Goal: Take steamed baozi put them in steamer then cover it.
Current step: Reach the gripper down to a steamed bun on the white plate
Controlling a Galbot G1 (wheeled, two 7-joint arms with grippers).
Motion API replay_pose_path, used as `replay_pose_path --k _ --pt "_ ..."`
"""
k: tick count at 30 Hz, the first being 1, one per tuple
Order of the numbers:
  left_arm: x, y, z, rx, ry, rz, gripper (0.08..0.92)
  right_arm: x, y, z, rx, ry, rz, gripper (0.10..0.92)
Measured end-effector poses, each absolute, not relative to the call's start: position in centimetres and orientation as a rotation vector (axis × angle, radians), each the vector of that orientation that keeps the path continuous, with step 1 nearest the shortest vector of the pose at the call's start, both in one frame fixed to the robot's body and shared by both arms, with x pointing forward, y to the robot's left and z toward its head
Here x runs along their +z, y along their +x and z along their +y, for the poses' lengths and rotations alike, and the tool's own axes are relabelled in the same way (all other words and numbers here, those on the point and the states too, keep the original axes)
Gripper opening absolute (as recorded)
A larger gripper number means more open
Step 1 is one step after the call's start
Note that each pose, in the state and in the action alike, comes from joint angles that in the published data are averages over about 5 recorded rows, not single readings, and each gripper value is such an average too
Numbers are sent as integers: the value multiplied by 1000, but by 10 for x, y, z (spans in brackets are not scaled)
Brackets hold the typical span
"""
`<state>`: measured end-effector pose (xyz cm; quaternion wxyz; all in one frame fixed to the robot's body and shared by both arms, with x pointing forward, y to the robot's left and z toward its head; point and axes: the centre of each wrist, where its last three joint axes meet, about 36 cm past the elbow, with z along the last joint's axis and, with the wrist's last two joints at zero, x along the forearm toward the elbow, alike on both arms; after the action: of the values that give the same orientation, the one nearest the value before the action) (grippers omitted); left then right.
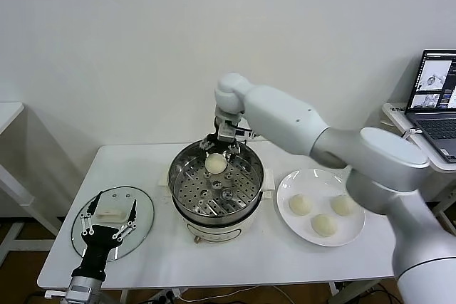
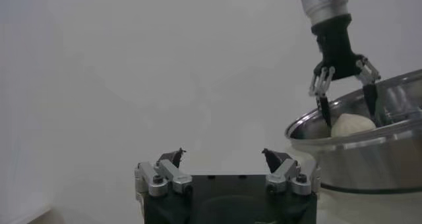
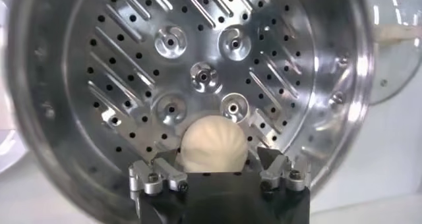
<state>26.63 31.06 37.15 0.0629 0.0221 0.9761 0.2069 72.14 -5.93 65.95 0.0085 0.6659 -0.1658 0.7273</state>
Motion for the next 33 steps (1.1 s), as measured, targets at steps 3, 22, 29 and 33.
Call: replay_pose_path --k 3,22,29,33 --pt "372 266 310 625 69 2949 823 676 727 -100 2150 2002 -679 823" --pt "368 264 308 623 79 2960 823 567 700 -308 1386 1616 -1196 823" --pt "368 263 308 626 81 2963 823 520 689 -321 1291 1558 -1238 823" --pt "367 262 308 625 80 2963 823 499 684 -320 1268 1536 -1254 823"
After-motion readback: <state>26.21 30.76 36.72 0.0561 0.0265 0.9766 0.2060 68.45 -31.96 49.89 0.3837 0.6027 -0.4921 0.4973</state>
